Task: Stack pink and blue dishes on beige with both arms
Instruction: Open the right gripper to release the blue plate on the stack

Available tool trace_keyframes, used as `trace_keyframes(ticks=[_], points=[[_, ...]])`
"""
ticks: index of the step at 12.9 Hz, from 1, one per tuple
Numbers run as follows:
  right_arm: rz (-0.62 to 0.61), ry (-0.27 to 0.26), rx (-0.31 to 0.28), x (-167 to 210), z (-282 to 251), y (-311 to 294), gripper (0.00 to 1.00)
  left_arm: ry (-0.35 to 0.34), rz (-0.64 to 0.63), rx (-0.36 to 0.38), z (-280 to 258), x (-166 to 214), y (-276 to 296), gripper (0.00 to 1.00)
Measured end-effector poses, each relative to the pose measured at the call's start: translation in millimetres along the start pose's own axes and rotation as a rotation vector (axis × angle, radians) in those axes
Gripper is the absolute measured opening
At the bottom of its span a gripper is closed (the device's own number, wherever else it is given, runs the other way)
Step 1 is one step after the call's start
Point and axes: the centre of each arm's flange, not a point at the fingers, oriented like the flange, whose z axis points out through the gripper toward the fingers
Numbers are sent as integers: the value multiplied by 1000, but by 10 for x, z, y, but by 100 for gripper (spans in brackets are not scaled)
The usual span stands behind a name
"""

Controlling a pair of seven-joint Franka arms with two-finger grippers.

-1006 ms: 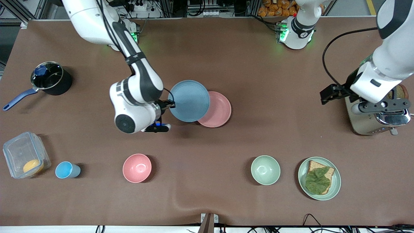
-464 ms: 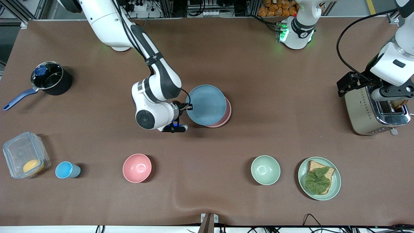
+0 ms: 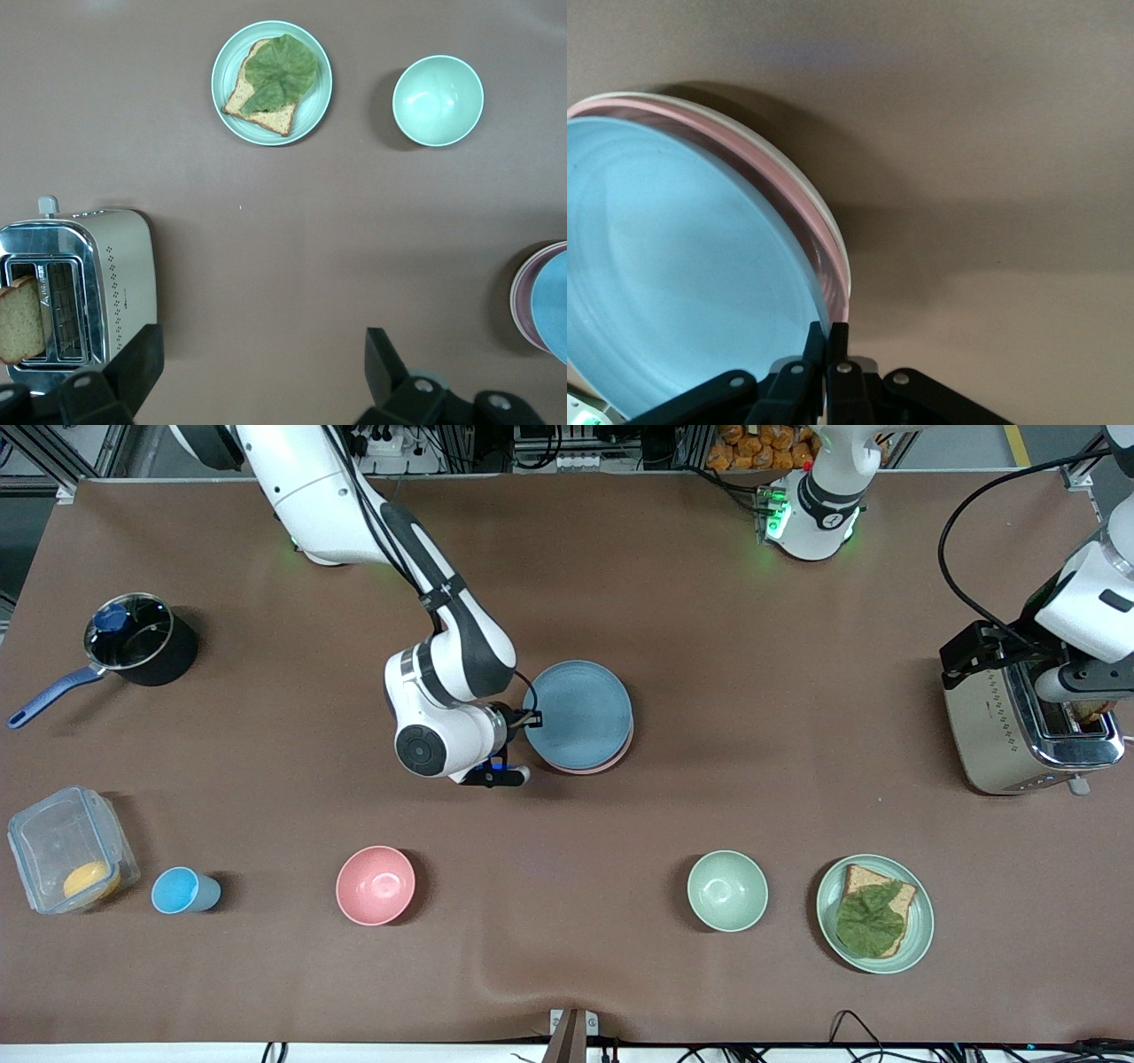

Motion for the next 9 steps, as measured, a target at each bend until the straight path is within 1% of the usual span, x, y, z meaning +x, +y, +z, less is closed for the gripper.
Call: trace_keyframes(ticks=[3,4,7,8,9], points=[[-4,12,1,8,34,-32,3,-4,4,1,18,0,-10,100],[-6,13,1,1,36,-49,8,-4,4,1,19,0,-13,100],[-10,29,8,20,-69,-79,44,-4,3,1,18,0,-29,100],[-8,28,9,30,-125,-65,56,-3,3,1,14,-2,-32,100],[2,16,9,47,-205,-7,65,-3,3,1,10,-3,-34,100]])
